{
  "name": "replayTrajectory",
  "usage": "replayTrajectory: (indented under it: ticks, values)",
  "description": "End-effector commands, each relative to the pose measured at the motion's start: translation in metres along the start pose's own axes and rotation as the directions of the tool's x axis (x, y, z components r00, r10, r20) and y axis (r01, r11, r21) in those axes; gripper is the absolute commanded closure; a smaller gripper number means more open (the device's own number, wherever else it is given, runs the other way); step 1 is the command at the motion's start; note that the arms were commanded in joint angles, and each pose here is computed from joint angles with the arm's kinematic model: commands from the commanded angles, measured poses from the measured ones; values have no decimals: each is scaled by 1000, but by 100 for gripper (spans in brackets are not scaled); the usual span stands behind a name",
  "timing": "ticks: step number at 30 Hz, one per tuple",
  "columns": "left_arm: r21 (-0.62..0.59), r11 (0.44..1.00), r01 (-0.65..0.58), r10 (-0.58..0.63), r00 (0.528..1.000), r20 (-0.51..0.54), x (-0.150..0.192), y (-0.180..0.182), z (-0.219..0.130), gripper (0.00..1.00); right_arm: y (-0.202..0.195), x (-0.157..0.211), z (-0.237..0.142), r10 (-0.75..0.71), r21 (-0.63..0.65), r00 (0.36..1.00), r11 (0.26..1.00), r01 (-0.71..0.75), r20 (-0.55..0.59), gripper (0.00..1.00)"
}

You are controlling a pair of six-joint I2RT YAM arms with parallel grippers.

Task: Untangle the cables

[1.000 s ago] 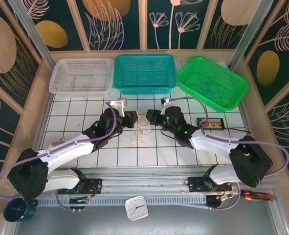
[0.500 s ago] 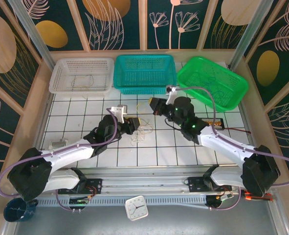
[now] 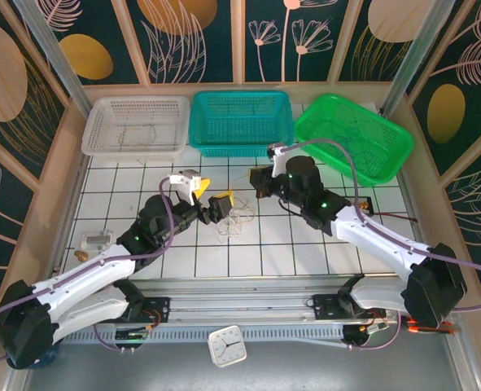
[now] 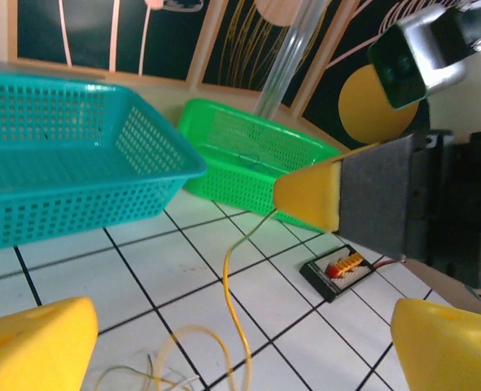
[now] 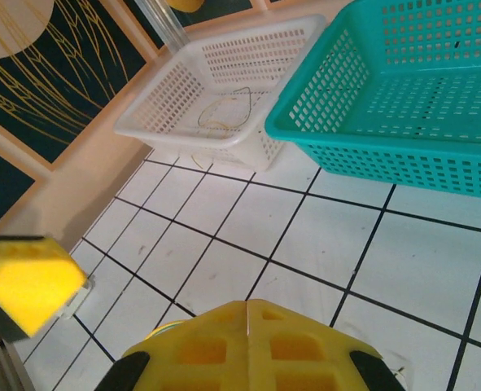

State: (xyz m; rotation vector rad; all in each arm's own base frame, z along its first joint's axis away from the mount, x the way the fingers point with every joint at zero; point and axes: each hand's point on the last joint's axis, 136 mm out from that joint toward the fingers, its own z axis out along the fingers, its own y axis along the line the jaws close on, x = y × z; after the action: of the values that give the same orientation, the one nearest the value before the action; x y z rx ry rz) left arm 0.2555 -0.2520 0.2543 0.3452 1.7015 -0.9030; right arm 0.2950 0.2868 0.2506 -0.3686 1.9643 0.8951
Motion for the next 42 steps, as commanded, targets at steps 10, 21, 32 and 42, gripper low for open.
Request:
replayTrajectory:
  ticks: [10,21,32,42]
  values:
    - [65,975,-212,220,961,-168,4,-12,29,3,28,-7,-9,-67,-104,998,992,67,8,100]
    - [147,977,-156,194,935,-296,24,-2,49,20,43,-14,-20,-78,-155,996,984,83,34,100]
    - [136,986,-94,127,959,-253,16,0,56,100,43,-18,-19,-43,-159,997,986,52,63,85]
    - [-310,949,-59,48,998,-44,-66,115,48,100,6,-3,-18,104,-97,991,991,-96,86,47]
